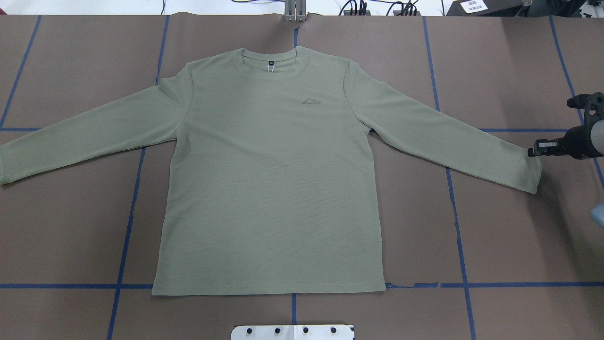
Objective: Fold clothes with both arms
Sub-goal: 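Move the right gripper to the cuff of the sleeve nearest it and grasp, then carry the grasped sleeve across the shirt body toward the left side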
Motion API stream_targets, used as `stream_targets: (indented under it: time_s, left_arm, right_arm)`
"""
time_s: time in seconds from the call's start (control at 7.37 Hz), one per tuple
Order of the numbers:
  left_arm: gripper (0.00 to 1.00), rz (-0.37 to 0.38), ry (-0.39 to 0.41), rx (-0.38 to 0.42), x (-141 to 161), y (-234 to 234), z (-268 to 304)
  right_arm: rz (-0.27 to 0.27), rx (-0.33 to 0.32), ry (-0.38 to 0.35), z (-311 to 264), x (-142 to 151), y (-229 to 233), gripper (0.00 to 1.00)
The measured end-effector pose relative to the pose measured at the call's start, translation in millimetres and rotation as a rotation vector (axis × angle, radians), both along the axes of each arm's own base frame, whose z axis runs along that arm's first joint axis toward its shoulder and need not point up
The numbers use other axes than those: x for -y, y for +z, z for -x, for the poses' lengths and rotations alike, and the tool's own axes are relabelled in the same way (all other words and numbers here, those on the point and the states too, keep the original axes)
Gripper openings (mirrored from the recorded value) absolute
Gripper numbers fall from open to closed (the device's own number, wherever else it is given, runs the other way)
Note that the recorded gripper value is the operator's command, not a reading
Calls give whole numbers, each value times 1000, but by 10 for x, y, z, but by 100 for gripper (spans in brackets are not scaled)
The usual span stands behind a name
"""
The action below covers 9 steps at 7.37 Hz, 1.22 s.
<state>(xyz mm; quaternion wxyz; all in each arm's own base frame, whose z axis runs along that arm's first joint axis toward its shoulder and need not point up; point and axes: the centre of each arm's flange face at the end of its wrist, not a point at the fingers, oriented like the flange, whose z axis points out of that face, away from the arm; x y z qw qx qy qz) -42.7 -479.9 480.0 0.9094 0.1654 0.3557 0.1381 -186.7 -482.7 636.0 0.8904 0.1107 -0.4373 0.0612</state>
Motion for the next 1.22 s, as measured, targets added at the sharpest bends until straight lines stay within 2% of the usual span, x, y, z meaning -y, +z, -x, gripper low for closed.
stream_targets:
  time_s: [0.14,0.27,0.54,0.81,0.95,1.22]
  left_arm:
    - [100,0,0,0,1,2,0]
    - [100,1,0,0,1,5,0]
    - [100,1,0,0,2,7,0]
    - [100,2,0,0,2,10,0]
    - [100,3,-1,0,3,9,0]
    - [100,3,-1,0,7,7,0]
  right_arm:
    - [21,-12,2,21,43,-290,0]
    - [60,-40,6,51,84,-780,0]
    - [127,-116,33,100,199,-1977,0]
    - [194,-205,77,416,425,-3248,0]
    - [214,-243,98,731,487,-3820,0]
    - [198,-290,135,1507,730,-4759,0]
